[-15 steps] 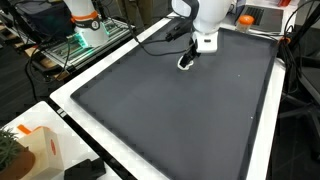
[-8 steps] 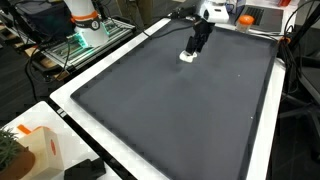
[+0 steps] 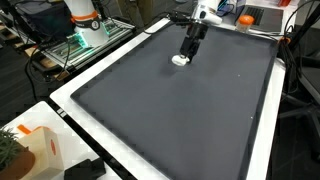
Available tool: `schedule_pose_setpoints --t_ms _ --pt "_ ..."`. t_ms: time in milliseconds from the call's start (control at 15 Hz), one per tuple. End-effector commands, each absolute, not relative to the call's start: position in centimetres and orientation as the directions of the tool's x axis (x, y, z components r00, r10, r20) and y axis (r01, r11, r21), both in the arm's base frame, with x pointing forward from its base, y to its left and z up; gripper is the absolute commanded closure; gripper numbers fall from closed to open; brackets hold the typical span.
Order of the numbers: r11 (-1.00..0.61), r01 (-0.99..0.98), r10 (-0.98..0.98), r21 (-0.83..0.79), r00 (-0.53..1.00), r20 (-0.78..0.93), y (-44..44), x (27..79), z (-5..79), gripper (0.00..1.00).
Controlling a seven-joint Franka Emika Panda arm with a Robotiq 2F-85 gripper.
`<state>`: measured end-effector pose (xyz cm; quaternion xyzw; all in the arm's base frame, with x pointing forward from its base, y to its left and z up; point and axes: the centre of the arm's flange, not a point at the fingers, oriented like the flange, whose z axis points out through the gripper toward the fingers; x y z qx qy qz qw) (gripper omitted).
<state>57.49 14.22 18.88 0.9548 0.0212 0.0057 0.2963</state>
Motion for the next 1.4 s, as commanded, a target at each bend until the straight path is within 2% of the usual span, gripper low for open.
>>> schedule_pose_setpoints --t_ms 0,200,667,1000,1333 --pt "-0.759 0.101 0.024 0.643 0.991 -0.129 14.8 57.7 15.0 0.0" --pt "-0.833 0.077 -0.024 0.548 0.984 -0.174 14.7 58.5 16.1 0.0" --pt "-0.977 0.014 -0.027 0.213 0.982 -0.186 10.0 59.8 22.7 0.0" --pt "-0.999 0.026 0.034 -0.043 0.981 -0.192 9.2 61.2 22.1 0.0" --pt "-0.953 0.003 0.072 -0.303 0.974 -0.216 7.6 61.5 20.1 0.0"
